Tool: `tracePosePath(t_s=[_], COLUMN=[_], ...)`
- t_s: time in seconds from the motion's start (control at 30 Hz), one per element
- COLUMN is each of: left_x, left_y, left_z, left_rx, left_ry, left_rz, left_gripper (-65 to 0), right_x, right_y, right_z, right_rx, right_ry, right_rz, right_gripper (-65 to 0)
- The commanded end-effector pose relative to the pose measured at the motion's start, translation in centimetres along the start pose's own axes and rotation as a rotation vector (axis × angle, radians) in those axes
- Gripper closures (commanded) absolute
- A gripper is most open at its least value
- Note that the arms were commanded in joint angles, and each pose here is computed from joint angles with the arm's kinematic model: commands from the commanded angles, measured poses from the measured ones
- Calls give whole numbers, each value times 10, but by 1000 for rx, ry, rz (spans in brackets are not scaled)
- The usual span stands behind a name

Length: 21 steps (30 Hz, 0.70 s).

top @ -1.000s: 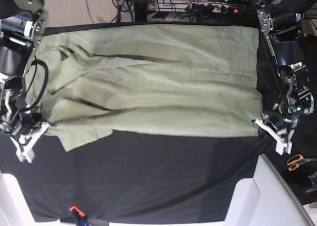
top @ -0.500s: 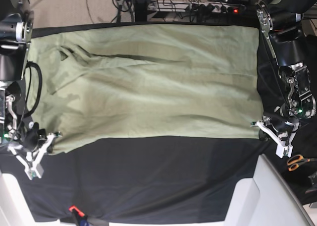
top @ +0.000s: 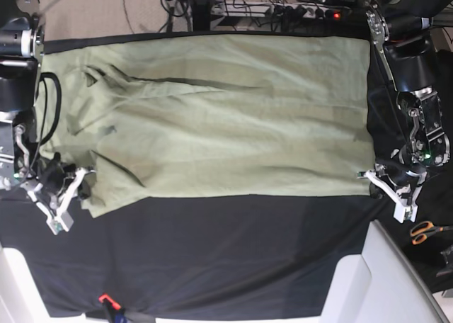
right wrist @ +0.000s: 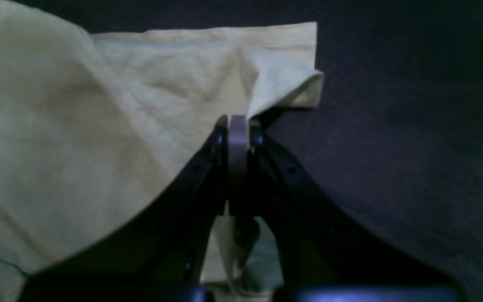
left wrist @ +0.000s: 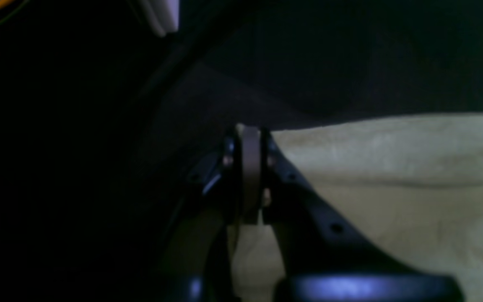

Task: Fold the T-shirt properly
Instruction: 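Hold the side edge with the left gripper while the right gripper regrasps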

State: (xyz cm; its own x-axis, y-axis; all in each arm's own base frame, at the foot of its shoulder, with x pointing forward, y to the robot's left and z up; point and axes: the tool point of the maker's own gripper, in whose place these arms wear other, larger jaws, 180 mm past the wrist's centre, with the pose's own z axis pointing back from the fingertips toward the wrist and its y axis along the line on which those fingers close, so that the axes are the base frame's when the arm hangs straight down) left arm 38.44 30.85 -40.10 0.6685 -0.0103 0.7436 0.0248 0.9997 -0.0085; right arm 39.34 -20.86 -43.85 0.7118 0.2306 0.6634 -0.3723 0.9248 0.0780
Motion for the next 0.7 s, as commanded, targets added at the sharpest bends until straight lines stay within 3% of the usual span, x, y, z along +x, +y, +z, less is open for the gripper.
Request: tracePosePath(t_s=[0.0,0.2,0.37,0.67], left_x=[24,24,23,12], left_y=[5,2,1,0], left_z=[4,3,7,17], left_rx=[6,1,4,11], left_ry=[-65,-67,-72,-68], left_rz=[-10,-7,-20,-55], left_gripper=[0,0,0,0], right_x=[29,46,44,43], right_y=[-10,-24,-11,-25], right_z=[8,17,12,9], right_rx=[-13,-37,9,3], right_ry=[-93,-155,-108,-163], right_rz=[15,40,140,111], right_gripper=[-3,-2,-2,-2])
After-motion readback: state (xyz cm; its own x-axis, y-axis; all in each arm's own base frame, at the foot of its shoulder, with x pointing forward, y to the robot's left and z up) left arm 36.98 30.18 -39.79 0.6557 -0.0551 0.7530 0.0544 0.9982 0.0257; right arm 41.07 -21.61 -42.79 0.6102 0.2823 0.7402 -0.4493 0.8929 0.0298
